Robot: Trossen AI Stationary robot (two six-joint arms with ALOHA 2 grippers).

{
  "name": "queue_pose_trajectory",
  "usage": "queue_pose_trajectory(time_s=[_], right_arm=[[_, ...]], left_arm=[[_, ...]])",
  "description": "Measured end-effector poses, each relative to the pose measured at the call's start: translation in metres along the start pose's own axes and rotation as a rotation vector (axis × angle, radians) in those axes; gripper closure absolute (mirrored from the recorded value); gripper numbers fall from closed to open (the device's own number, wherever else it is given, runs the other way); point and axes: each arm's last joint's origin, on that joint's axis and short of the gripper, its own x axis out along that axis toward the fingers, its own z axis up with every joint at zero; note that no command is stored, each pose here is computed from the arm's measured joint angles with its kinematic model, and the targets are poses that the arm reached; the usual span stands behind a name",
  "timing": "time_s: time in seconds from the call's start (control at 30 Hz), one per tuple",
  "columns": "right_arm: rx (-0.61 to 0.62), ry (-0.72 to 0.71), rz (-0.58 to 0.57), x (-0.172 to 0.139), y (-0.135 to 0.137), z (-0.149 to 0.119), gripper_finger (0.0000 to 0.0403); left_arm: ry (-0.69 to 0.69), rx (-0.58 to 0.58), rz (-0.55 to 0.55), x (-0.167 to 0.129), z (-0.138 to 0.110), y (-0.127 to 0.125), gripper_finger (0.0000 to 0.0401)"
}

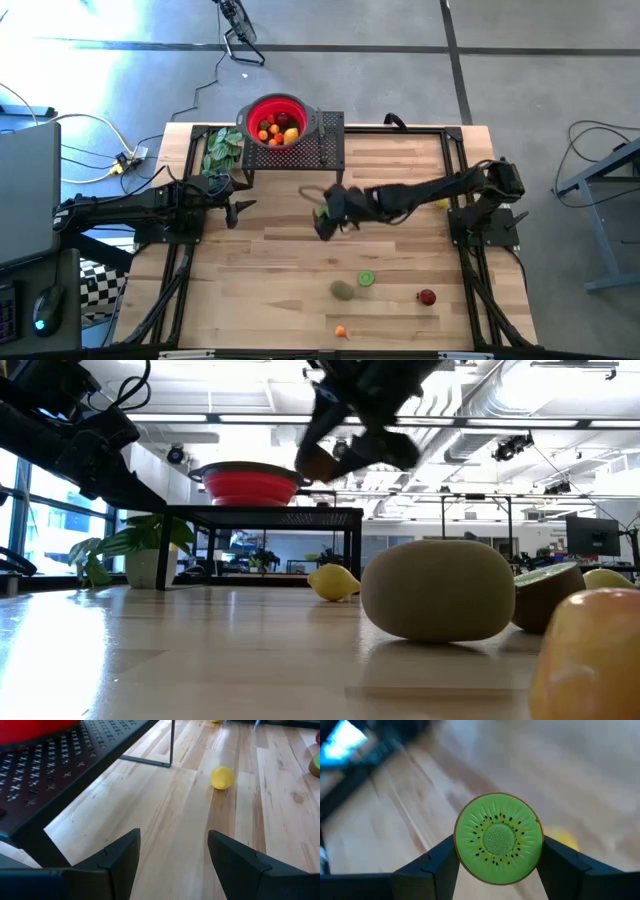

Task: Pick & Place Fruit
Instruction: Put the brown sliced kiwi into the red strainer bowl on the shelf

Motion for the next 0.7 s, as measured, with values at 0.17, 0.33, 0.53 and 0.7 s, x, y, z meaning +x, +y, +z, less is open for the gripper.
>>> queue_pose_trajectory(time_s=[0.17, 0.33, 0.53, 0.7], right_arm=[[-0.032, -0.192, 0.103, -0.002, -0.008, 0.040, 0.0185], [-0.103, -0.411, 0.155, -0.009, -0.016, 0.084, 0.0187], [-0.171, -0.631, 0.148, -0.028, -0.024, 0.131, 0.0188], [-0.230, -0.725, 0.118, -0.044, -0.019, 0.154, 0.0187]], left_arm=[[-0.001, 0.000, -0.003, 0.000, 0.000, 0.000, 0.0173], [0.000, 0.000, -0.002, 0.000, 0.000, 0.000, 0.0173], [-0.001, 0.000, -0.002, 0.000, 0.000, 0.000, 0.0173], [-0.001, 0.000, -0.001, 0.000, 0.000, 0.000, 0.0173]])
